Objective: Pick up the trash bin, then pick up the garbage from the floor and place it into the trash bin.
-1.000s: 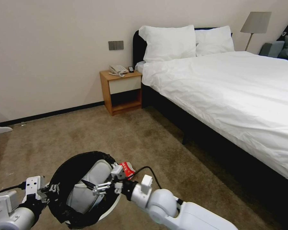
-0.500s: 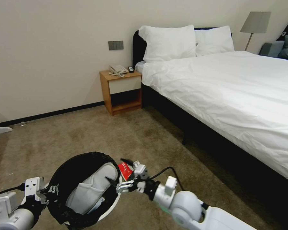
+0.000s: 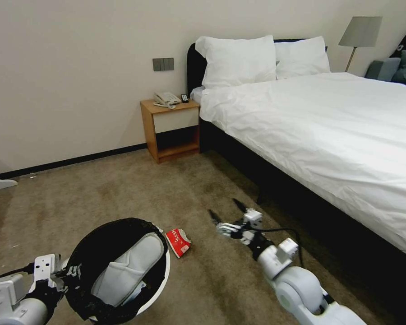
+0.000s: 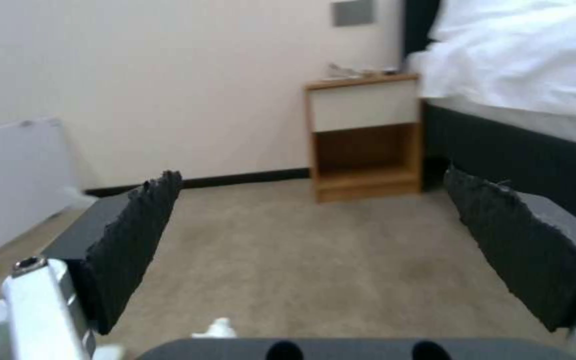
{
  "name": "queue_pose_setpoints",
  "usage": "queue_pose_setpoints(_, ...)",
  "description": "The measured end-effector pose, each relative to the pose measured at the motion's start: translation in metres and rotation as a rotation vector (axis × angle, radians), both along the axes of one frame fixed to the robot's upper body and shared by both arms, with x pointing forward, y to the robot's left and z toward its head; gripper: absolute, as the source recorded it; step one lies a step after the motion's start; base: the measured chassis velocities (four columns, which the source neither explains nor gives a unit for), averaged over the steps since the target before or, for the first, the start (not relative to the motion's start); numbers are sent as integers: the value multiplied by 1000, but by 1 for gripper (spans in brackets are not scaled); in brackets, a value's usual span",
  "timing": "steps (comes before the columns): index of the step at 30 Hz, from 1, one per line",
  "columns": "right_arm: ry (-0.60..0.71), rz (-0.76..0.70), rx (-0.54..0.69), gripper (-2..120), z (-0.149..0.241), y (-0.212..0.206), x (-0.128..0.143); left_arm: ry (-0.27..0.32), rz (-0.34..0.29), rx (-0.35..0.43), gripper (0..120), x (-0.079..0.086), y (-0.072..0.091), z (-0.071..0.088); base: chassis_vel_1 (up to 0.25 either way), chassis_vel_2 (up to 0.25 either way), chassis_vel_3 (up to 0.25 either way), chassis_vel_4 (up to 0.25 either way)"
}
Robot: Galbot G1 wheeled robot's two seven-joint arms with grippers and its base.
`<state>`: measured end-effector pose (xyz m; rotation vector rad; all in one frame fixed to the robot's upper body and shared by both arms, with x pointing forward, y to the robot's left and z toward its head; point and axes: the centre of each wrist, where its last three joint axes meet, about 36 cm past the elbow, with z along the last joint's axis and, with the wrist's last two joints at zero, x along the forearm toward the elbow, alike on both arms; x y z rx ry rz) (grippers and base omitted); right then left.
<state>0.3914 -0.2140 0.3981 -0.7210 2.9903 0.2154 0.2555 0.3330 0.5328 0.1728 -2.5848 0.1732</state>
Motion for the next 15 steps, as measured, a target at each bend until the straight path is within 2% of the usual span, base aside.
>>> queue_pose_setpoints(6, 36, -87, 18, 100, -13, 5, -25, 10, -7, -11, 3, 1, 1, -4, 0, 0, 0, 0)
queue_pose_setpoints(15, 54, -127, 7, 100, -25, 16, -40, 14, -15, -19, 3, -1, 2, -6, 0, 0, 0, 0)
